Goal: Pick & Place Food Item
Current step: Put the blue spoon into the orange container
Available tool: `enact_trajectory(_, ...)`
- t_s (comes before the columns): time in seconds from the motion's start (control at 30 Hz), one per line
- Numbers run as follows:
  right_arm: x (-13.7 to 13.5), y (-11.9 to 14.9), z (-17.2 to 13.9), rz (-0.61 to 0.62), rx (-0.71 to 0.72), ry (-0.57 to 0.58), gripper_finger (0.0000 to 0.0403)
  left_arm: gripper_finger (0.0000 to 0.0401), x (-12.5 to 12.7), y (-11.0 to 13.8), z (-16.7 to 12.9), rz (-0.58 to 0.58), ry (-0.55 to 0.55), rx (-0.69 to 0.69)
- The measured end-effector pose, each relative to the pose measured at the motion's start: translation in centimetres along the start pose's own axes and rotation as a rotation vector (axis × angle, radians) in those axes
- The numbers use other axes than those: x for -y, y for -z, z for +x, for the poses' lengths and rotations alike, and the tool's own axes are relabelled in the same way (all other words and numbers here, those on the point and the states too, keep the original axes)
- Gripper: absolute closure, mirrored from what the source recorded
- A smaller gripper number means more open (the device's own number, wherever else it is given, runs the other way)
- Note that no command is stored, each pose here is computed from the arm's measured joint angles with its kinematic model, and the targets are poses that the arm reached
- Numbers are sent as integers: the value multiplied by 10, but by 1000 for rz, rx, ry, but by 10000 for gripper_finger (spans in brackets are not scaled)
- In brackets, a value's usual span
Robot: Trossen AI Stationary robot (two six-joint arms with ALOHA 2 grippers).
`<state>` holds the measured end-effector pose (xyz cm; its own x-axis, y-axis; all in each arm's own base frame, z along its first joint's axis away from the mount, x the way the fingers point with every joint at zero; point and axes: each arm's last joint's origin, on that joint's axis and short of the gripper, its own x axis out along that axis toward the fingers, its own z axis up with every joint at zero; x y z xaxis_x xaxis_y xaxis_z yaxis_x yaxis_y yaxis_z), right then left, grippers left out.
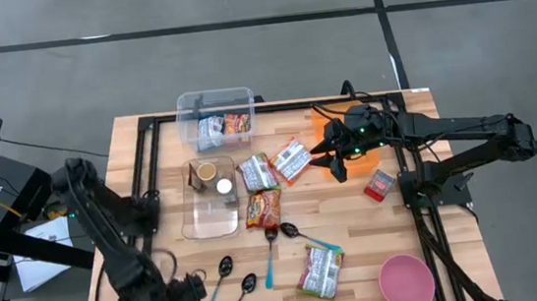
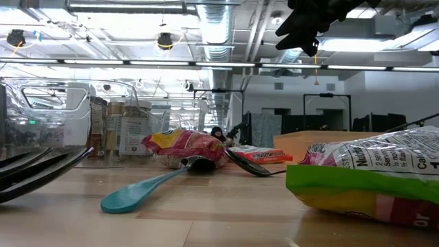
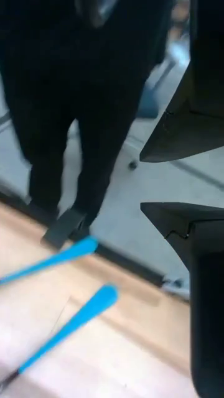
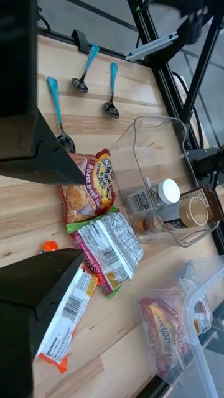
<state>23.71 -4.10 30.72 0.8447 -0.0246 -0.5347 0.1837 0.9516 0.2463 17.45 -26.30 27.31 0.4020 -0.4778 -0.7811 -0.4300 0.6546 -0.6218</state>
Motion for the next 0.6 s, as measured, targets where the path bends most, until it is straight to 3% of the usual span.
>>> enact_trajectory(0.37, 0, 0, 0, 0, 0, 0, 233, 293, -28, -3, 87, -63, -284, 244)
enact_trajectory(0.6, 0, 0, 0, 0, -4, 1, 233, 304, -47, -21, 99, -133, -438, 385)
